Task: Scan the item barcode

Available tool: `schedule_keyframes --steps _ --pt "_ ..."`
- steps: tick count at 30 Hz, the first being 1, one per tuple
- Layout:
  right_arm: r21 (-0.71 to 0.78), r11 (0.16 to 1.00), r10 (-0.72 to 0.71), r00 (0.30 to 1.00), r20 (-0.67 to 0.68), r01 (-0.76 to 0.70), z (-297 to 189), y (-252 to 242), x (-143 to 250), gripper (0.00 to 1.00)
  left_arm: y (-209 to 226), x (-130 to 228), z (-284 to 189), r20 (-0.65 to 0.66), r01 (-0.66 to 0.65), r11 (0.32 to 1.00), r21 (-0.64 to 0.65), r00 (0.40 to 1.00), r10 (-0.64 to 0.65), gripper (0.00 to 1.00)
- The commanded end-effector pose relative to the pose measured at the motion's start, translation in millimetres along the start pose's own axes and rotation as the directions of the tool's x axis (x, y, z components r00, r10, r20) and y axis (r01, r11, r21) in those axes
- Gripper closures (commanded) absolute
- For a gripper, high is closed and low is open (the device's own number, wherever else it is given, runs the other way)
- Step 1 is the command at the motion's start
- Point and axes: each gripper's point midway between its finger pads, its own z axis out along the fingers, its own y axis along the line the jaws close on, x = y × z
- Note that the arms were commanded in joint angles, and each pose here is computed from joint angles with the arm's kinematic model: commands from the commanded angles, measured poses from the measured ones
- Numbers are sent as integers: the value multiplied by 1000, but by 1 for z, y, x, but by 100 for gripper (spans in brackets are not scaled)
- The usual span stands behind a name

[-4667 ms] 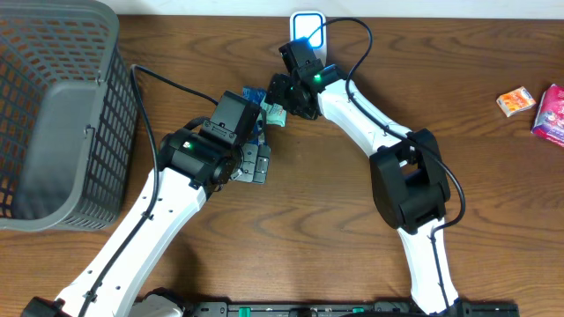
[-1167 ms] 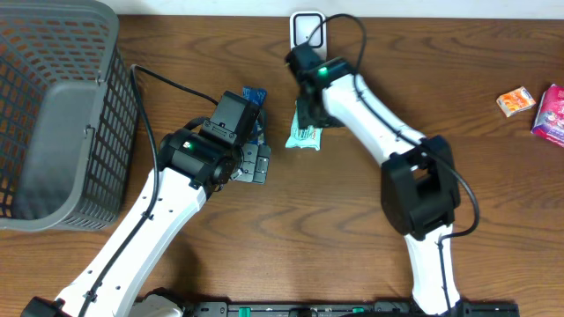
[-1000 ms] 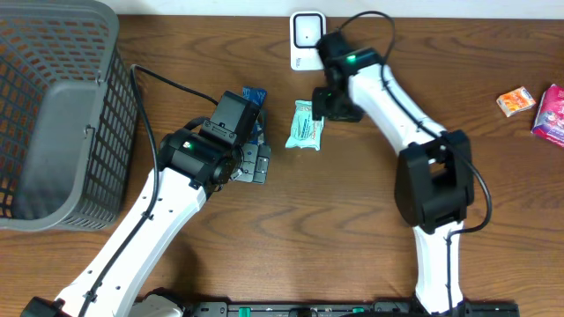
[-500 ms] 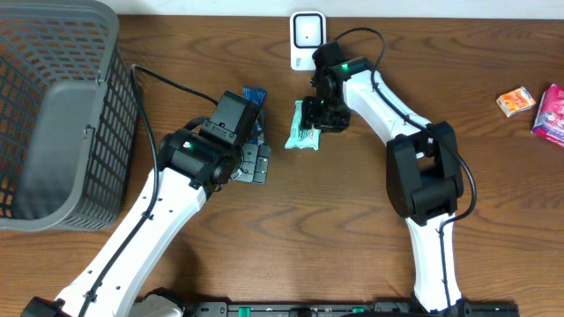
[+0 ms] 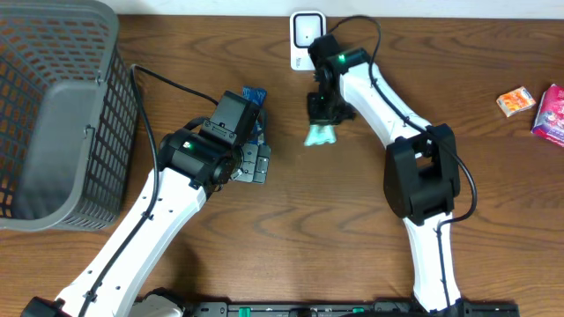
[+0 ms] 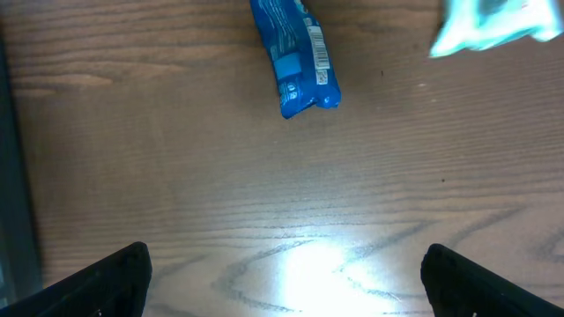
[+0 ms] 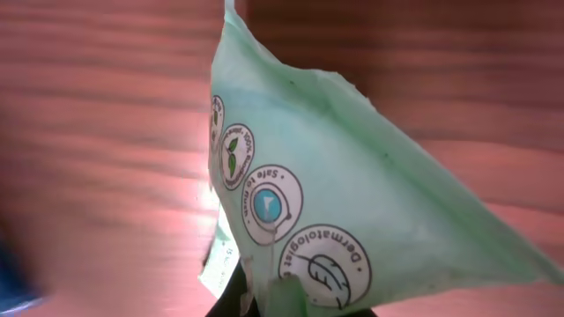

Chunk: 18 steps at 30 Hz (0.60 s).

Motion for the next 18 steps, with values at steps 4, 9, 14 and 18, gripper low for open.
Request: schedule_keyframes --steps 4,9,14,18 --pt "586 809 -110 969 222 -43 -59 -63 -28 99 2 1 1 -5 -1 1000 -8 1000 1 2" --pt "715 697 -168 956 242 -59 -50 -78 -25 99 2 1 1 -6 -1 1000 -8 1000 1 2" --pt "755 655 -184 960 211 -40 -17 -90 -9 91 2 1 1 -5 -1 1000 -8 1000 1 2" --pt "683 731 -161 972 172 0 2 -74 2 76 2 1 1 -5 -1 1000 -8 1000 1 2"
